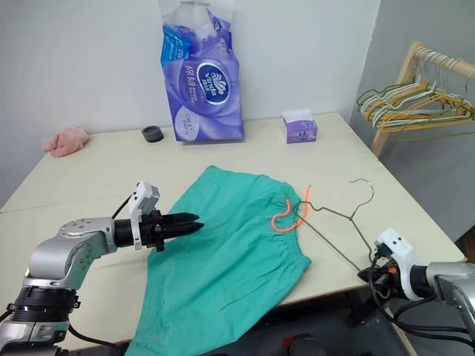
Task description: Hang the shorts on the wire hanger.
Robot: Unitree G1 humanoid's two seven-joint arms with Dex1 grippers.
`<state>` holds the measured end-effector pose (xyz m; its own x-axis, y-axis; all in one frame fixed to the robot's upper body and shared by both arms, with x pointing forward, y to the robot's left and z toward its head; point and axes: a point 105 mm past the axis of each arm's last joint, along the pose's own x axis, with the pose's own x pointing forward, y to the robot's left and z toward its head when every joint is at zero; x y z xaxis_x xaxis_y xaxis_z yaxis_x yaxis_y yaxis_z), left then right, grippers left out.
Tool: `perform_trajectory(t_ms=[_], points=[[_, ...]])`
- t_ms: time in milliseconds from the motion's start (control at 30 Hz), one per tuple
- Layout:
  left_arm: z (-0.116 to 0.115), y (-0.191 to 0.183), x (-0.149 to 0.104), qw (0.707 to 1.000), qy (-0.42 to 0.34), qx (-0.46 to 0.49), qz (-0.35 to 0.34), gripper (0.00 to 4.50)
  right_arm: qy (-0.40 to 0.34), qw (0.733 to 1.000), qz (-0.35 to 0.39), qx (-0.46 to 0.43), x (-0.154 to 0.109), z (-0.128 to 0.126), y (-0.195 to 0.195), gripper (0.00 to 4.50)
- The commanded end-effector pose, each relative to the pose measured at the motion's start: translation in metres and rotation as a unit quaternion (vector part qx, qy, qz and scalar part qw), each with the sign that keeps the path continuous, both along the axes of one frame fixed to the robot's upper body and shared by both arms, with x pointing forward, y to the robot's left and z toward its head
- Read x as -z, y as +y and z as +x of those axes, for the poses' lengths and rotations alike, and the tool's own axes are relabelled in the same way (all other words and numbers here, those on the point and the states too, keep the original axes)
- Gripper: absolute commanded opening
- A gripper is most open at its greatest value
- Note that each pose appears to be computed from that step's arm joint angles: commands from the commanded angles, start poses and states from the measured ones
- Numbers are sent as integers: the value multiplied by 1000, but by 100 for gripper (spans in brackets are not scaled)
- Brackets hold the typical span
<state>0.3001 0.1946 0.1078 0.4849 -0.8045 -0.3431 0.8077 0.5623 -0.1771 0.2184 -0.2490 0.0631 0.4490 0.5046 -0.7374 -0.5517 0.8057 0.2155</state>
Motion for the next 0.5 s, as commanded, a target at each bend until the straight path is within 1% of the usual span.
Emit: perform_trajectory(t_ms=[33, 100, 300, 400, 500], points=[[1, 3, -16, 999, -33, -1, 0, 172, -13, 1000, 0, 14, -8, 0, -7, 0], [1, 1, -15, 999, -33, 3, -1, 172, -10, 1000, 4, 11, -4, 1, -2, 0], [4, -2, -16, 999, -36, 8, 1, 172, -14, 1000, 3, -11, 3, 15, 14, 0], [4, -2, -15, 999, -37, 8, 2, 172, -19, 999, 11, -26, 0, 23, 23, 0], [2, -1, -14, 999, -38, 5, 3, 172, -19, 999, 21, -36, -5, 26, 28, 0]])
